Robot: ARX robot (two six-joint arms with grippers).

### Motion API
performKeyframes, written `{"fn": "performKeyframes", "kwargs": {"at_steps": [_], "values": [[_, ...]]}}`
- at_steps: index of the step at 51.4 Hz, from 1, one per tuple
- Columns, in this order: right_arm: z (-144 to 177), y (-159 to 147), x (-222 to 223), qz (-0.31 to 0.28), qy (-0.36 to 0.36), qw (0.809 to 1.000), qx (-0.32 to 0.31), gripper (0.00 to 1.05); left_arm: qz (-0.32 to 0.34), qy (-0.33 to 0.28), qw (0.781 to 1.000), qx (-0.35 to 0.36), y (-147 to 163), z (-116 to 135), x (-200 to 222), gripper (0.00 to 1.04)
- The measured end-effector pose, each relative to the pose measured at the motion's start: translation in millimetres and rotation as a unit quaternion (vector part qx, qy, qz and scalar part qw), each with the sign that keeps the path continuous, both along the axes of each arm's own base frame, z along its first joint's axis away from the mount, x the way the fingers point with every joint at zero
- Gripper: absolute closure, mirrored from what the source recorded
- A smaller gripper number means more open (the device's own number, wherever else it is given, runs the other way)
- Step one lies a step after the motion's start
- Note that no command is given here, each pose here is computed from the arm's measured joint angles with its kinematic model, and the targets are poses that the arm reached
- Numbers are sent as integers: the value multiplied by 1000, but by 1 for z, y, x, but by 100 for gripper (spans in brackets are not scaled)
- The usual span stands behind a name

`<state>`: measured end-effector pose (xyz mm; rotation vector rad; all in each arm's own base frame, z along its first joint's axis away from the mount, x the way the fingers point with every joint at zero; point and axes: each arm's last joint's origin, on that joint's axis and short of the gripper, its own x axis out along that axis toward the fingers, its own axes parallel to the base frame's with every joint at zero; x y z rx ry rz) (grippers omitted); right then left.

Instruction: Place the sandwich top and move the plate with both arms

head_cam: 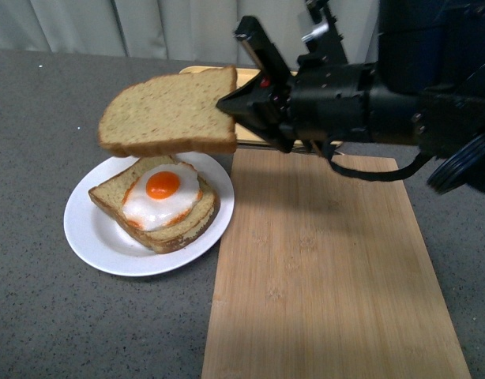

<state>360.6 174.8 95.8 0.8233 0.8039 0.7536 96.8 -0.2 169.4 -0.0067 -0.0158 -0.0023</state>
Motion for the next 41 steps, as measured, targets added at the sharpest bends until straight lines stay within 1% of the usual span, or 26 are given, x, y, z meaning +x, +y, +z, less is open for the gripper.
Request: {"fn": "performKeyframes", "kwargs": {"at_steps": [9,16,28,33,38,39,41], "values": [[-19,28,-11,8,35,999,5,103,0,0,1000,0,0,0,0,7],[-33,39,-14,0,63,998,2,103,0,0,1000,0,0,0,0,7],[-49,40,-14,-8,90,996,-12,103,0,0,1000,0,0,0,0,7],[-56,37,-14,-22,102,994,-29,103,0,0,1000,0,0,0,0,7],[-59,35,-14,-23,104,994,-40,103,0,0,1000,0,0,0,0,7],[-59,35,-15,-22,105,993,-44,102,0,0,1000,0,0,0,0,7],[-61,34,-16,-21,108,993,-48,94,0,0,1000,0,0,0,0,7]]}}
